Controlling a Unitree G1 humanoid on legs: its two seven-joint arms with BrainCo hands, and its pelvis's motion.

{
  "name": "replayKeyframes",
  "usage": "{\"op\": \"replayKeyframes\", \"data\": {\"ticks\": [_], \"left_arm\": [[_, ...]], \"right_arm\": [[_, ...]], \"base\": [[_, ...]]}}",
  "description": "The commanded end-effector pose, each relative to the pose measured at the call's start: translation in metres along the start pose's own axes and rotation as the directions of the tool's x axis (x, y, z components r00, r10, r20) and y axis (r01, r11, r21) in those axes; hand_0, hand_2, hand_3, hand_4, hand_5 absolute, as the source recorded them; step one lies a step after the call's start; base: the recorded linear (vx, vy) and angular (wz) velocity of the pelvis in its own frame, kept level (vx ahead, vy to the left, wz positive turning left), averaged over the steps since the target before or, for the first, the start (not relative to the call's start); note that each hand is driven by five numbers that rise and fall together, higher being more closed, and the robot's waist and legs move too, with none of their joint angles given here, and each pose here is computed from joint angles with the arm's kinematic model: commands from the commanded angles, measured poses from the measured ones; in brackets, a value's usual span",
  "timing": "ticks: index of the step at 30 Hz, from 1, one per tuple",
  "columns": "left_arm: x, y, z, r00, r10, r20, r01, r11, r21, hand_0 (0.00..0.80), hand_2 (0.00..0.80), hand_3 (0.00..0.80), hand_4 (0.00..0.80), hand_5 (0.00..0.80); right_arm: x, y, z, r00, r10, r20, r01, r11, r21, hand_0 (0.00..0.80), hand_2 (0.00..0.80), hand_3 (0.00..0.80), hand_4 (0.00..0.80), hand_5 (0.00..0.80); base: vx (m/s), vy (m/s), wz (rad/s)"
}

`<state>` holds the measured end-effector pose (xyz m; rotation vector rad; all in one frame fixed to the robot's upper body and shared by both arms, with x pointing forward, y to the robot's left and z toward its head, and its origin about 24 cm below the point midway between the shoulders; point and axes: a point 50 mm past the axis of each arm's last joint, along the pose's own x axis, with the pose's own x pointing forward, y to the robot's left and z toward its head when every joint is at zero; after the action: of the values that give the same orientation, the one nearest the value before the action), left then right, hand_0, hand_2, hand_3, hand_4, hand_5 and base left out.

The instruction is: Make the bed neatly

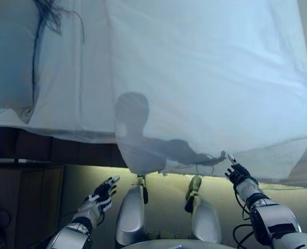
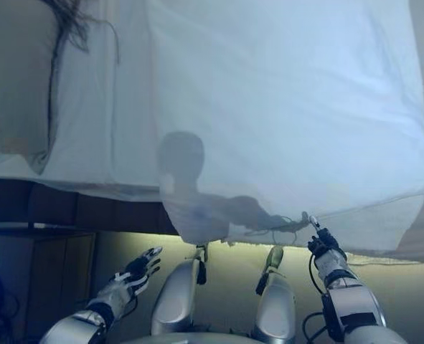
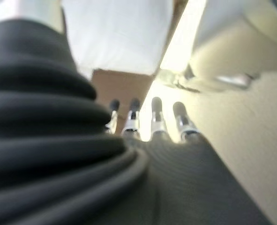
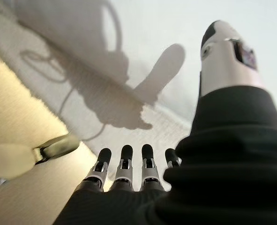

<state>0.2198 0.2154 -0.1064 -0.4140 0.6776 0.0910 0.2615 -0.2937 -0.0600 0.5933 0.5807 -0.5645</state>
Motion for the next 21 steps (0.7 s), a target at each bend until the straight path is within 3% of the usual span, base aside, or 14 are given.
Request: {"op": "replayKeyframes", "data": {"ticks": [1,5,13,21], "left_arm": [[0.009,-0.018,0.04,0.982,-0.07,0.173,0.08,0.996,-0.047,0.0,0.0,0.0,0.0,0.0],[0.008,-0.033,0.06,0.955,-0.121,0.272,0.146,0.987,-0.072,0.0,0.0,0.0,0.0,0.0],[0.003,-0.035,0.055,0.951,-0.122,0.283,0.154,0.984,-0.092,0.0,0.0,0.0,0.0,0.0],[-0.006,-0.026,0.038,0.951,-0.147,0.272,0.184,0.976,-0.117,0.0,0.0,0.0,0.0,0.0]], "right_arm": [[0.0,0.018,0.053,0.981,0.106,0.161,-0.095,0.993,-0.077,0.0,0.0,0.0,0.0,0.0],[-0.005,0.031,0.096,0.952,0.151,0.265,-0.136,0.988,-0.073,0.0,0.0,0.0,0.0,0.0],[-0.022,0.045,0.161,0.887,0.166,0.431,-0.199,0.979,0.033,0.0,0.0,0.0,0.0,0.0],[-0.047,0.067,0.214,0.789,0.314,0.529,-0.325,0.943,-0.074,0.0,0.0,0.0,0.0,0.0]], "base": [[-0.107,0.016,-0.08],[-0.091,-0.017,-0.08],[-0.02,-0.02,-0.02],[0.009,0.009,0.01]]}}
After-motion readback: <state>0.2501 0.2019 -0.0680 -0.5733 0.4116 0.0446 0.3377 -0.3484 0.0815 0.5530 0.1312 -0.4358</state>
